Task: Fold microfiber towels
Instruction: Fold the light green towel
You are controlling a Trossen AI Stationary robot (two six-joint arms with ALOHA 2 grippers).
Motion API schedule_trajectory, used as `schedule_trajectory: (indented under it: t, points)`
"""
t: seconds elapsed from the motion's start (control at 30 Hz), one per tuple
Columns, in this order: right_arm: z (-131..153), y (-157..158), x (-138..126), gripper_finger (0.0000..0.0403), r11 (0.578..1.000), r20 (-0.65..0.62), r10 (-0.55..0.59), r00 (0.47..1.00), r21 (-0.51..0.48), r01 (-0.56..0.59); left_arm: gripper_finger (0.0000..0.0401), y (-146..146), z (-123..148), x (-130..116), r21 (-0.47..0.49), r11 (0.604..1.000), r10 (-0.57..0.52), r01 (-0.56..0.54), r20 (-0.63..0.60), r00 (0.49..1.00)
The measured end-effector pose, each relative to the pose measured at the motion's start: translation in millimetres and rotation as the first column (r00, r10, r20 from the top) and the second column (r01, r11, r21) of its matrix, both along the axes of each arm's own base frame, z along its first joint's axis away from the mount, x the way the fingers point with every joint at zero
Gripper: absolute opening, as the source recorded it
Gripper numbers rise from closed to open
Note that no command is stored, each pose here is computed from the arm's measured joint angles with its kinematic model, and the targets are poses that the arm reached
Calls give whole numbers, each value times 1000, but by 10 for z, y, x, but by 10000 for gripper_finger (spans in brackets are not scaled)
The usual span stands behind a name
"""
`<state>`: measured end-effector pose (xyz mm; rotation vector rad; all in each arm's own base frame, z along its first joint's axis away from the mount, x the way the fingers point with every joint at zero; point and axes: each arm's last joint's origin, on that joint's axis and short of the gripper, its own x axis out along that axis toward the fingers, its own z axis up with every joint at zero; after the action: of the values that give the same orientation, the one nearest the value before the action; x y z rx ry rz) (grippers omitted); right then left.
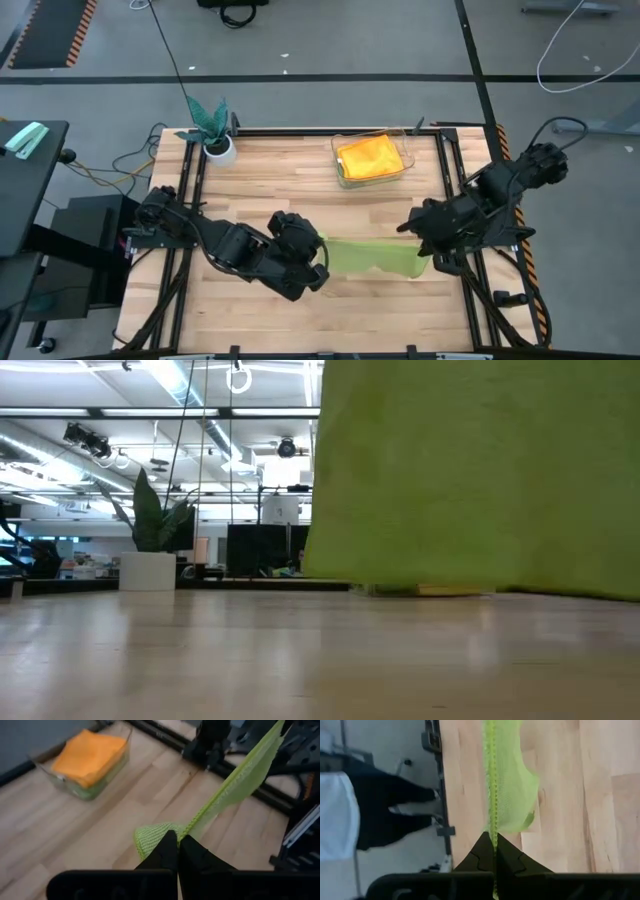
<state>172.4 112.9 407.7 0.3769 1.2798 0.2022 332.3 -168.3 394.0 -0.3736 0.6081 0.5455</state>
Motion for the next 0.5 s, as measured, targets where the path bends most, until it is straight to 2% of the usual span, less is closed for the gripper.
schedule_trajectory:
  t: [0.23, 0.5]
  points:
    - [-415, 23, 123, 0, 996, -44, 73, 996, -43, -75, 2, -58, -283, 122, -54, 998, -1, -7, -137, 991]
    - [-592, -223, 208, 0, 999, -117, 3, 993, -43, -8, 2, -48, -482, 246, -73, 996, 30, -46, -205, 978]
